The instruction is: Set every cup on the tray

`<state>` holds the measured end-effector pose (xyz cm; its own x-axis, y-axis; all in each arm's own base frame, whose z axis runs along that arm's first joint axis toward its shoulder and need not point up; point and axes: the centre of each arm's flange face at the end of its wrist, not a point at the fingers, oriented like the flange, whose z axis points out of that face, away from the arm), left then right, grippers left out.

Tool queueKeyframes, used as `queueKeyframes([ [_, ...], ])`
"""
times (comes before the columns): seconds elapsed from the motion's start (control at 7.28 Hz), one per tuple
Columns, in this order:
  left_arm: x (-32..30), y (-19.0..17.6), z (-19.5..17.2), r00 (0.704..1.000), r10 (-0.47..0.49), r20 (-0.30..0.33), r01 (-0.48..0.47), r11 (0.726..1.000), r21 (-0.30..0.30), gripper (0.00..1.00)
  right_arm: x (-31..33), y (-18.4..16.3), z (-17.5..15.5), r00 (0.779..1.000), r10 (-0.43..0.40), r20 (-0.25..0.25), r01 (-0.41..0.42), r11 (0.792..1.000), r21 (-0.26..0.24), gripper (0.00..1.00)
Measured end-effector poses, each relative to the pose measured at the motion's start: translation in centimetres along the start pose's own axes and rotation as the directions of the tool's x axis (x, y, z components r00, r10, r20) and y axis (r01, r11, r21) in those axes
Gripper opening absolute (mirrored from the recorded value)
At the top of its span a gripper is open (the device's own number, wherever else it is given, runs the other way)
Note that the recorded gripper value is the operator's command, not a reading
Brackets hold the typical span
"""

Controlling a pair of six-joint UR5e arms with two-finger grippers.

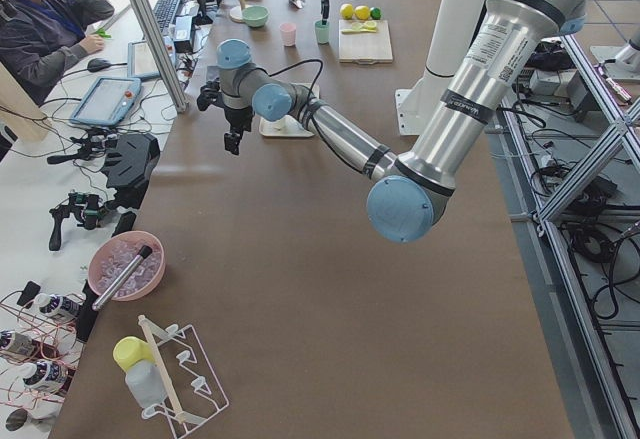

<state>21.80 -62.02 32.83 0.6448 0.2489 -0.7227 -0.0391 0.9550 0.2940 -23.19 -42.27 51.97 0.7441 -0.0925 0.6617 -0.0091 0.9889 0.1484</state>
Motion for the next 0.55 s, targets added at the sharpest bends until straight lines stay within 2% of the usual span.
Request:
queueKeyframes([
  [0.14, 0.0, 0.0, 0.0, 1.000, 0.001, 0.000, -0.001, 1.000, 0.001, 0.98, -0.2, -0.7, 1.0, 1.000, -0.003, -0.011, 0.003, 1.000, 0.000, 0.54],
  [0.27, 0.0, 0.1, 0.0, 1.000, 0.002, 0.000, -0.002, 1.000, 0.001, 0.98, -0.4, -1.4, 2.2, 1.000, -0.007, -0.024, 0.007, 1.000, 0.006, 0.06],
  [0.41, 0.1, 0.1, 0.1, 1.000, 0.002, 0.000, -0.002, 1.000, 0.001, 0.98, -0.5, -1.6, 2.8, 1.000, -0.013, -0.022, 0.013, 1.000, 0.015, 0.00],
  [0.55, 0.1, 0.1, 0.1, 1.000, 0.000, -0.001, 0.000, 1.000, 0.001, 0.98, -0.6, -1.5, 2.8, 1.000, -0.019, -0.012, 0.019, 1.000, 0.023, 0.00],
])
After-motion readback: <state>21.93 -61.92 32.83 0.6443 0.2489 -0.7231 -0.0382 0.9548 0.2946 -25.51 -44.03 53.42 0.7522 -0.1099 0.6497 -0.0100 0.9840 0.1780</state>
